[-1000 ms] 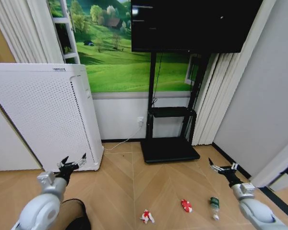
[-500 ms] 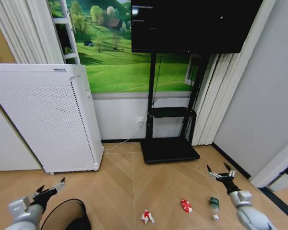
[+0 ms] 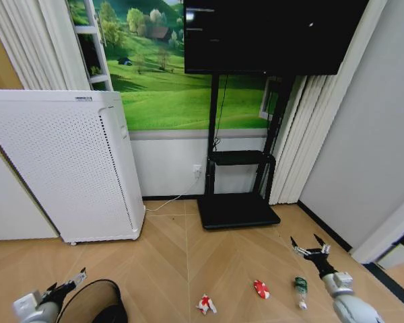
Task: Pick up the trash bin and place the garbage on the floor into it.
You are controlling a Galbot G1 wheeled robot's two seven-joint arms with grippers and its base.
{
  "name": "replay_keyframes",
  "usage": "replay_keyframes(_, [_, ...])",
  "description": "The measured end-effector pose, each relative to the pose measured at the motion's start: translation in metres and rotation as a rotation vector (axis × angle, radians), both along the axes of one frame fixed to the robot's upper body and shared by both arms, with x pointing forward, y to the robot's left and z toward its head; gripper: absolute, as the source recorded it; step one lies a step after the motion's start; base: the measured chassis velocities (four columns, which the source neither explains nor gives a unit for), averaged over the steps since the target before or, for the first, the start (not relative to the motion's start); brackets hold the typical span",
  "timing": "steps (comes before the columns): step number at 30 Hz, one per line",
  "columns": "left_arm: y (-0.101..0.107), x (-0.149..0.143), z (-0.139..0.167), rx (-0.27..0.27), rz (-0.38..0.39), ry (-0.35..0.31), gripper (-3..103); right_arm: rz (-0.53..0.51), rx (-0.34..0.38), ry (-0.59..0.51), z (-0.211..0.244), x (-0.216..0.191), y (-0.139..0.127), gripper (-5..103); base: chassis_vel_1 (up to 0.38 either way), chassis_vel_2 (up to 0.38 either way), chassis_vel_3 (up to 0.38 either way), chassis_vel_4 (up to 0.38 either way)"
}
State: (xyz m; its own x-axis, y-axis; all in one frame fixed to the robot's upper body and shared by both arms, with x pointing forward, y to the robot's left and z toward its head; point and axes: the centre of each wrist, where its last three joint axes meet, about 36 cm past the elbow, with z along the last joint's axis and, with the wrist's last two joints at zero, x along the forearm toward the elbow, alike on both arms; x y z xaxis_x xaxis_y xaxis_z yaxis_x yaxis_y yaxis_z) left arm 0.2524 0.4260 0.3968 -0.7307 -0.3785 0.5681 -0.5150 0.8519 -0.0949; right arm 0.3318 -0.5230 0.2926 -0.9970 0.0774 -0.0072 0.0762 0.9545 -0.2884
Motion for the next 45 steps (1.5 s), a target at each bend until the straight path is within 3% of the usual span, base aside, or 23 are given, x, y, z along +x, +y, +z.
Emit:
replay_keyframes(13, [0.019, 0.013, -0.024, -0.021, 0.024, 0.049, 100, -0.016, 0.009, -0.004, -0.003, -0.006, -0.001, 100, 0.000, 0.000, 0.000, 0.000])
replay_keyframes(29, [0.009, 0.011, -0.035, -0.081, 0.018, 0.116, 100, -0.046, 0.015, -0.002, -0.007, -0.015, -0.005, 100, 0.000, 0.000, 0.000, 0.000])
replay_keyframes(45, [0.014, 0.004, -0.065, -0.114, 0.077, 0.169, 100, -0.050, 0.008, -0.003, -0.006, -0.014, -0.011, 100, 0.000, 0.000, 0.000, 0.000])
